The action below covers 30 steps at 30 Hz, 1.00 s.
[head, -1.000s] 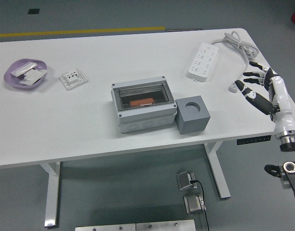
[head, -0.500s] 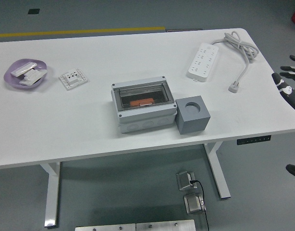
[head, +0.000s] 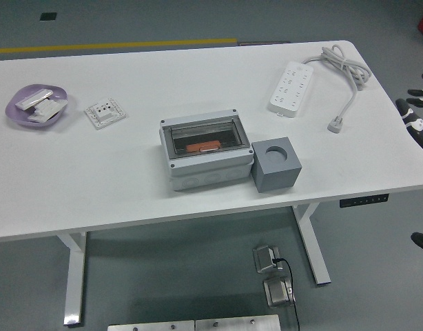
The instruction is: Pick up the cylinder from the cube,place it in the box,flap close box
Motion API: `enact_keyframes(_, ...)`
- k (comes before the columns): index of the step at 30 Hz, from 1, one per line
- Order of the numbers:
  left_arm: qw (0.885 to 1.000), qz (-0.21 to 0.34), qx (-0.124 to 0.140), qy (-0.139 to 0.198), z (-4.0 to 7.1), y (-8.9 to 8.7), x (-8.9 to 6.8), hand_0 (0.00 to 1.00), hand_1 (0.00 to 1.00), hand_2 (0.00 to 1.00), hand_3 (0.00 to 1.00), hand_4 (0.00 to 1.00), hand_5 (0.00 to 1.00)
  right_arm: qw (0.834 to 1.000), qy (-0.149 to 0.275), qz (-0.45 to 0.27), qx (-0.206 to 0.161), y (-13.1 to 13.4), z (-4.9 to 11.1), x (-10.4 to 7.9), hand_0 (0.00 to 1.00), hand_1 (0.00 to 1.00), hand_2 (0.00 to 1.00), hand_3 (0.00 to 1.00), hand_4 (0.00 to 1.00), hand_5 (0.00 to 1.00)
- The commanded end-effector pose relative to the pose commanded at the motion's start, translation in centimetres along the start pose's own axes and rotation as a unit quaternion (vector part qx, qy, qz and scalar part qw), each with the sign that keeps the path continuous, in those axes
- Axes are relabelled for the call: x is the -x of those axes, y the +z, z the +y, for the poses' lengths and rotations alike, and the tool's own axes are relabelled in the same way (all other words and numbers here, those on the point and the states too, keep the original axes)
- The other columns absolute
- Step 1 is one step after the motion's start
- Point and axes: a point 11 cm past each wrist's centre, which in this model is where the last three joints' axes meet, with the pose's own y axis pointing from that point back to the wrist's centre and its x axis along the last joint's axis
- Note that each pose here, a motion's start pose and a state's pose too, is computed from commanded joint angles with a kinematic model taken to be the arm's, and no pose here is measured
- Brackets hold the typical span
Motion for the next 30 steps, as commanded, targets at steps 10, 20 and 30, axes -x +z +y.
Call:
enact_keyframes(10,1.0,0.004,-0.01,0.0,-0.1,-1.1,0.1,0.654,0.646,0.574,0.669,0.671,0.205,1.0,-0.012,-0.01,-0.006,-0.3,-0.7,1.4,0.687,0.595,0.645,0.765,0.938,0.51)
enact_keyframes(20,1.0,0.01,-0.008,0.0,-0.1,-0.8,0.2,0.654,0.646,0.574,0.668,0.671,0.205,1.0,-0.007,-0.009,-0.009,-0.4,-1.0,1.3,0.688,0.596,0.644,0.763,0.936,0.512)
enact_keyframes(30,1.0,0.014,-0.012,-0.003,-0.1,-1.0,0.6,0.654,0.646,0.574,0.668,0.671,0.205,1.0,0.001,-0.019,-0.009,-0.3,-1.1,0.9,0.69,0.599,0.642,0.757,0.93,0.512)
